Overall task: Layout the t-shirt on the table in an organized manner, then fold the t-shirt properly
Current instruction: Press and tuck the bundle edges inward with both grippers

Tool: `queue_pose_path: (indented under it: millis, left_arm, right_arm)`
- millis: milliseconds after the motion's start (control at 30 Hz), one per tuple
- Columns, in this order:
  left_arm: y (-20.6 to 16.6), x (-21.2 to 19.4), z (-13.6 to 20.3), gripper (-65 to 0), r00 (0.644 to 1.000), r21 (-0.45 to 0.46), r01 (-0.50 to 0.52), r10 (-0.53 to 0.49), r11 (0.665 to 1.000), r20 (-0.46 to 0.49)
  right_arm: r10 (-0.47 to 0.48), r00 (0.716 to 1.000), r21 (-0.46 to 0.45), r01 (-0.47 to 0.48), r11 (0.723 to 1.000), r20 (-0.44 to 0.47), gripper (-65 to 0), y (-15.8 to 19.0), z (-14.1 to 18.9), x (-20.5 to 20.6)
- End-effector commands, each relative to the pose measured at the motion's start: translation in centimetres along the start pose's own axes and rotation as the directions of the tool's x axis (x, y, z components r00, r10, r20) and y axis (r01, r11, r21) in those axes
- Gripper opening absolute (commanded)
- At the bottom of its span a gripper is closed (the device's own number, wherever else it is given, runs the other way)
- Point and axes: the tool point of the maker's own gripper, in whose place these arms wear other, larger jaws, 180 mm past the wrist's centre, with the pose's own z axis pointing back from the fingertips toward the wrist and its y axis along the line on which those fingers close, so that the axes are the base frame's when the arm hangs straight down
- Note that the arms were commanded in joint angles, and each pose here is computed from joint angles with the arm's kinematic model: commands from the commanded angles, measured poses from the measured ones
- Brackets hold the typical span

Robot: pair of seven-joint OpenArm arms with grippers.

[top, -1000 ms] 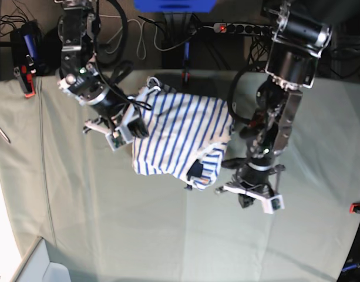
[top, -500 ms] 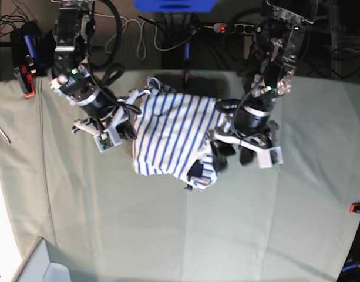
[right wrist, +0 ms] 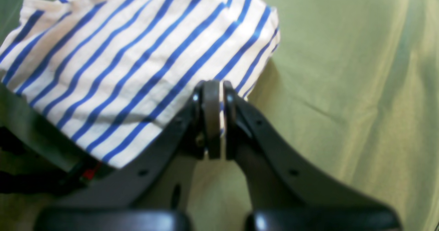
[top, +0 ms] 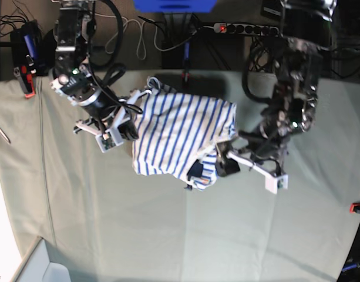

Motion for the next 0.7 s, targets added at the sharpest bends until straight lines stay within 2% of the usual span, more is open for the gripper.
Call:
queue_pose_path:
  millis: [0,200,433,567,667]
  left_arm:
    - [-0.9,1.1,0.0,-5.6,1.0,-0.036,-0.003,0.004,0.999,0.018]
    - [-1.7,-0.1,-0.9,-5.5,0.994,-0.153,0.098,-0.103,0.983,-0.024]
    - [0.2,-2.7,-2.7,-5.5,0.987,-0.175,0.097,-0.118,0.98,-0.111]
    - [-0.7,-2.9,-3.1,-5.5,0.983,-0.216,0.116,-0.143,0.969,-0.112]
    - [-1.3,-3.7,-4.2,-5.5,0.984,-0.222,0.079,-0.113,0.972,-0.142]
  right_arm:
    - [0.005,0.998,0.0,-0.005,1.0,0.056,-65.0,-0.1,0.1,1.6]
    - [0.005,0.998,0.0,-0.005,1.0,0.056,-65.0,-0.1,0.1,1.6]
    - [0.011,0.998,-0.003,-0.011,1.0,0.066,-65.0,-0.3,-0.1,2.1]
    - [0.011,0.998,-0.001,-0.011,1.0,0.063,-65.0,-0.3,-0.1,2.1]
    - [0.014,0.997,-0.001,-0.014,1.0,0.074,-65.0,-0.4,-0.3,2.6]
